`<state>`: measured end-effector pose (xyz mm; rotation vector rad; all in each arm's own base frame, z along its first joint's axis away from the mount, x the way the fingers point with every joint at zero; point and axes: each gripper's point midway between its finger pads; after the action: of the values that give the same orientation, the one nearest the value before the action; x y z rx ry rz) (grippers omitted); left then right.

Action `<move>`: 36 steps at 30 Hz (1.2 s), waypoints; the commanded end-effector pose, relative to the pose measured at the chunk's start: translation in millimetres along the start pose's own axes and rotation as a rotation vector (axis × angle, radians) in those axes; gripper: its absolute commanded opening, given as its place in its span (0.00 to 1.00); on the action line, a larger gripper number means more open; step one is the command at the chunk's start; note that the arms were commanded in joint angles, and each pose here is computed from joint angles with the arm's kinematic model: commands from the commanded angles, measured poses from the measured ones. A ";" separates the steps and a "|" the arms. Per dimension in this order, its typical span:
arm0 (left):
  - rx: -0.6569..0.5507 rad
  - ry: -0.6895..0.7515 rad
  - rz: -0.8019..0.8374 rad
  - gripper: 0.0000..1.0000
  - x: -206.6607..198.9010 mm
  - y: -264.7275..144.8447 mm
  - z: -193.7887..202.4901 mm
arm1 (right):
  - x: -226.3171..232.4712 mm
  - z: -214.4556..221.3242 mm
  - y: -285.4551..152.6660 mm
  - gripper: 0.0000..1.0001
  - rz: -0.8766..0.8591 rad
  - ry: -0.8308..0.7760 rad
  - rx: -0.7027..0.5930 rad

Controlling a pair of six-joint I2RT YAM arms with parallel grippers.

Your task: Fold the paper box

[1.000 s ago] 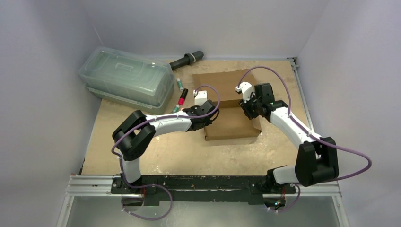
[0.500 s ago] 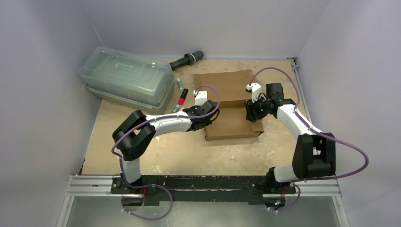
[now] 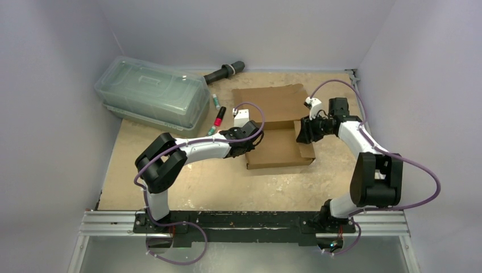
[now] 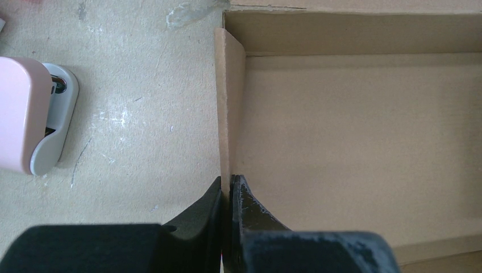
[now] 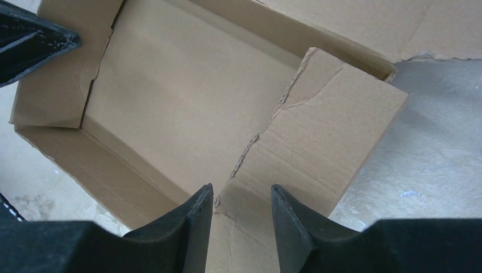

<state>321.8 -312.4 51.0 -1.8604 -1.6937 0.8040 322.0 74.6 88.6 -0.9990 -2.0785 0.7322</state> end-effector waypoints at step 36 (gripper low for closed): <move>-0.045 -0.044 0.028 0.00 -11.0 -5.5 -15.1 | -48.9 -5.0 -22.2 0.62 0.414 -0.188 -0.003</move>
<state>322.0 -312.7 51.2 -1.8622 -1.6945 0.8049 333.8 33.0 84.2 -1.3434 -2.0495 1.0415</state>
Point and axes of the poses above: each gripper's point midway between its finger pads, its own y axis out along the fingers, its own x axis along the line the jaws close on, z = x × y, and after that the axes turned 7 degrees about y, right-handed
